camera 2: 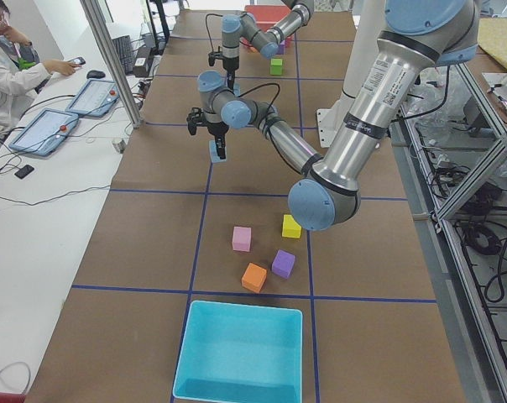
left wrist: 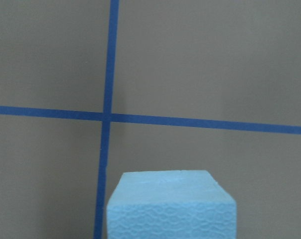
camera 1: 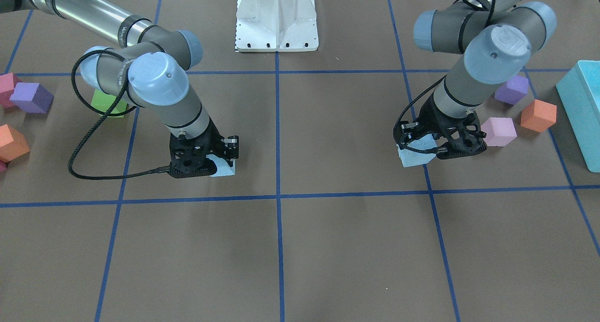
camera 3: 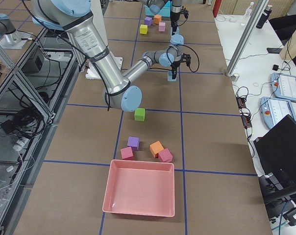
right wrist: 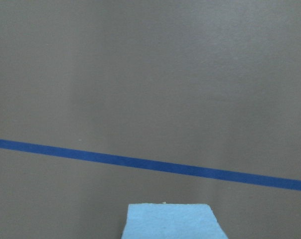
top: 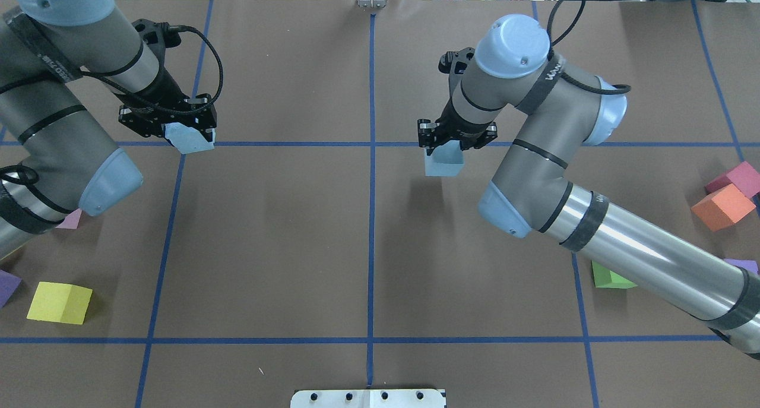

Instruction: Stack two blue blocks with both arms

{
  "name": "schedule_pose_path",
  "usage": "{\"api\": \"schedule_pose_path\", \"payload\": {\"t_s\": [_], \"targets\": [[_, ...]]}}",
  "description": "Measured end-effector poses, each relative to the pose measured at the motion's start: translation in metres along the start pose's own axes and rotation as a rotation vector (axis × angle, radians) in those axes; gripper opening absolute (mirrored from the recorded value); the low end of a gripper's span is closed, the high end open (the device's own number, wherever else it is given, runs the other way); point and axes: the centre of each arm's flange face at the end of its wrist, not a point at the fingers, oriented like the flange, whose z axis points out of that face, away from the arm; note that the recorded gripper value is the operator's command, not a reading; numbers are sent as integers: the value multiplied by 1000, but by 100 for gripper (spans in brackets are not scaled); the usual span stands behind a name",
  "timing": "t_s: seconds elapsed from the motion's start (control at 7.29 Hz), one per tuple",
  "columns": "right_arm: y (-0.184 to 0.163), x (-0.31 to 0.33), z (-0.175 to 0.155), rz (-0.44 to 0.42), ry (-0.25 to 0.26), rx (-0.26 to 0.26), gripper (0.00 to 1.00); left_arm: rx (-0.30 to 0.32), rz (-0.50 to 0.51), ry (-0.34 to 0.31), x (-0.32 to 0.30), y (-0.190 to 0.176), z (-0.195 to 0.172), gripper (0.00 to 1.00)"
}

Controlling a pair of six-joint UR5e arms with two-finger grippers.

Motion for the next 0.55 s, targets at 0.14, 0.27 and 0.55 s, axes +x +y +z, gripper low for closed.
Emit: {"api": "schedule_pose_path", "payload": {"t_s": [0.14,0.27,0.55], "targets": [[6,-28,7,21,5,16,57,3,-36,6,12,-3,-3,65],[12,-52,17,30,16,28,57,5,-62,14,25,-5,-7,65],[25,-85,39,28,42,40,58,1,-84,25,44,-5,-8,65]]}}
